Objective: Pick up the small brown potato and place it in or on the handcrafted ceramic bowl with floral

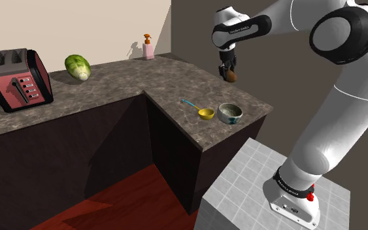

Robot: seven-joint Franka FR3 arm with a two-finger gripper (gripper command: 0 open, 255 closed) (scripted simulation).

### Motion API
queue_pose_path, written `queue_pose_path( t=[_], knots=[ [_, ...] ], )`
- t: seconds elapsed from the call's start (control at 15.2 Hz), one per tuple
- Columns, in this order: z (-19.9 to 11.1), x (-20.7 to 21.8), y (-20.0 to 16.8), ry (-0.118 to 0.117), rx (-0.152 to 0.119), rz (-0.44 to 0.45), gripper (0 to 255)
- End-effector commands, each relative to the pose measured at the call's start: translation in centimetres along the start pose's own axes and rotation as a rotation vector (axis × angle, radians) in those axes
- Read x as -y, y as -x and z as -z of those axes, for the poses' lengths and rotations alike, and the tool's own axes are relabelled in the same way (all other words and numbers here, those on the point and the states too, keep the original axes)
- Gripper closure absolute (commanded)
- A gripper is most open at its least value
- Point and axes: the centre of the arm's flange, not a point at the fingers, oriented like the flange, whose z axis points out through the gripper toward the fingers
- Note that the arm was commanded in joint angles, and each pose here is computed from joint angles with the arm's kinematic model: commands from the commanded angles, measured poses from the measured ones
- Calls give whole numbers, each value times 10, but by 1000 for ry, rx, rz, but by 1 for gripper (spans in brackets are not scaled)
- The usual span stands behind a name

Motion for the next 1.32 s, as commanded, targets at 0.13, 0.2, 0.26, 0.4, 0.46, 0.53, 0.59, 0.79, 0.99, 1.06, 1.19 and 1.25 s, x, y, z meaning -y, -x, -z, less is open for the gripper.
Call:
queue_pose_path(
  t=[0.13, 0.2, 0.26, 0.4, 0.46, 0.53, 0.59, 0.79, 0.99, 1.06, 1.19, 1.25],
  knots=[
    [3, 38, 34, 0, 0, 0, 255],
    [4, 48, 42, 0, 0, 0, 255],
    [5, 58, 51, 0, 0, 0, 255],
    [7, 78, 67, 0, 0, 0, 255],
    [8, 88, 76, 0, 0, 0, 255],
    [9, 98, 84, 0, 0, 0, 255],
    [10, 109, 93, 0, 0, 0, 255],
    [14, 139, 118, 0, 0, 0, 255],
    [-2, 143, 115, 0, 0, 0, 255],
    [-7, 144, 114, 0, 0, 0, 255],
    [-17, 147, 112, 0, 0, 0, 255],
    [-22, 148, 111, 0, 0, 0, 255]
  ],
)
